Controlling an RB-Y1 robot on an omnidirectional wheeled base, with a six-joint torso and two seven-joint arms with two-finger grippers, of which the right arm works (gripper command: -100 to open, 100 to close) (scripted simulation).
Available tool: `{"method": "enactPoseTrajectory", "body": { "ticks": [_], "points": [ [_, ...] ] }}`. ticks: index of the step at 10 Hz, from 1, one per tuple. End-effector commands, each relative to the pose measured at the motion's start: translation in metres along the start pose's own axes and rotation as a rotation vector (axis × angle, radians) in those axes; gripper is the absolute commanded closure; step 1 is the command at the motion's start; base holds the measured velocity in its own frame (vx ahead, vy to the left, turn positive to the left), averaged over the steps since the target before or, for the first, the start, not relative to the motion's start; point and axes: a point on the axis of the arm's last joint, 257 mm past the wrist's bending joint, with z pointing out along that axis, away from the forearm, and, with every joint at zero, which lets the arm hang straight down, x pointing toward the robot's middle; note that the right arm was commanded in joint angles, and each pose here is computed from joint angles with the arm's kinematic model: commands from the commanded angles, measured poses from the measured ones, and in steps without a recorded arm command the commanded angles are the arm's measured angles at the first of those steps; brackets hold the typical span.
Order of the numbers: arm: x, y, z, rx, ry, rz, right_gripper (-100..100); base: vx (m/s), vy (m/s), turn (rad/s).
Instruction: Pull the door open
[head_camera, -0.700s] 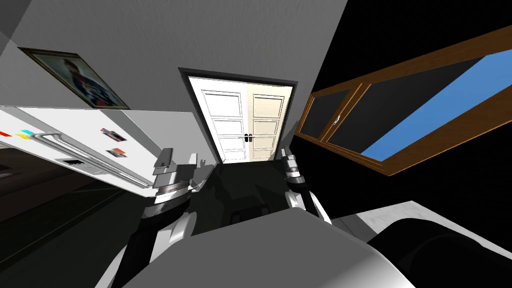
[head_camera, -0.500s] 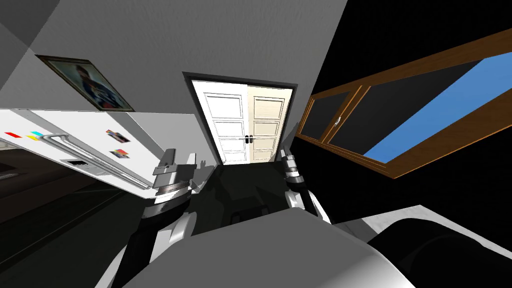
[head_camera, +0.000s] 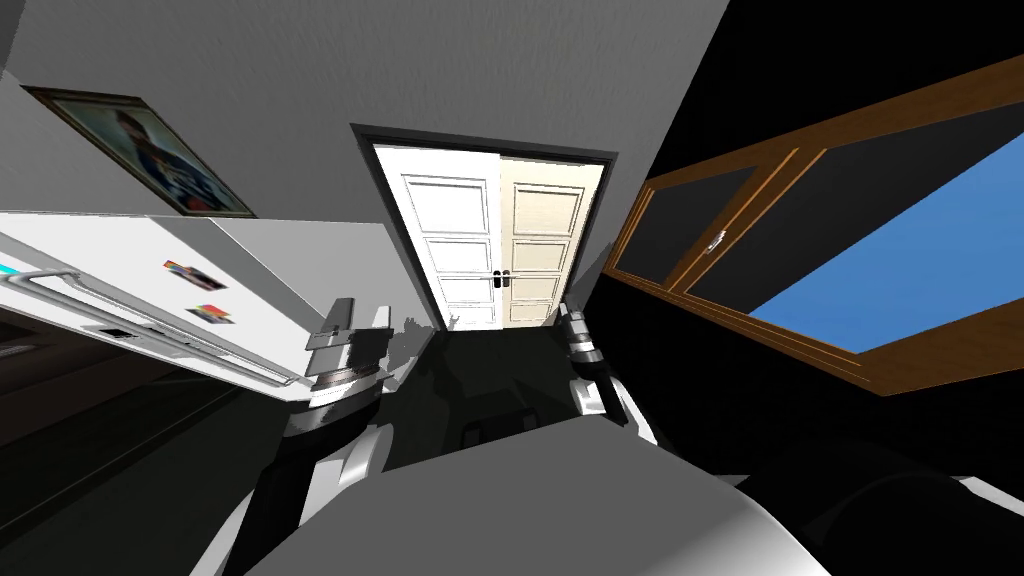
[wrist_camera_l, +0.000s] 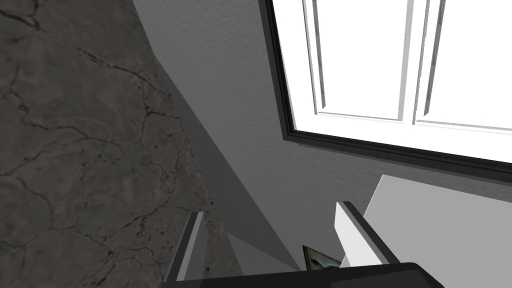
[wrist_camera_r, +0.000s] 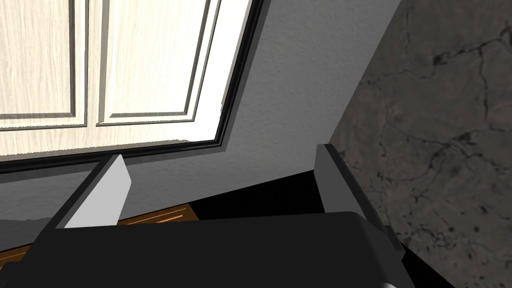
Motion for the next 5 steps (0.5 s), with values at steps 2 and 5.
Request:
{"method": "enactPoseTrajectory", "body": {
  "ticks": [2,5],
  "points": [
    [-0.002,-0.028,-0.0021,0.049,0.01,0.012,-100,0.186,0.058,0.072],
    [-0.004,-0.058,-0.0045,0.104,0.014,0.026,-100,0.191,0.02,0.067]
  ]
}}
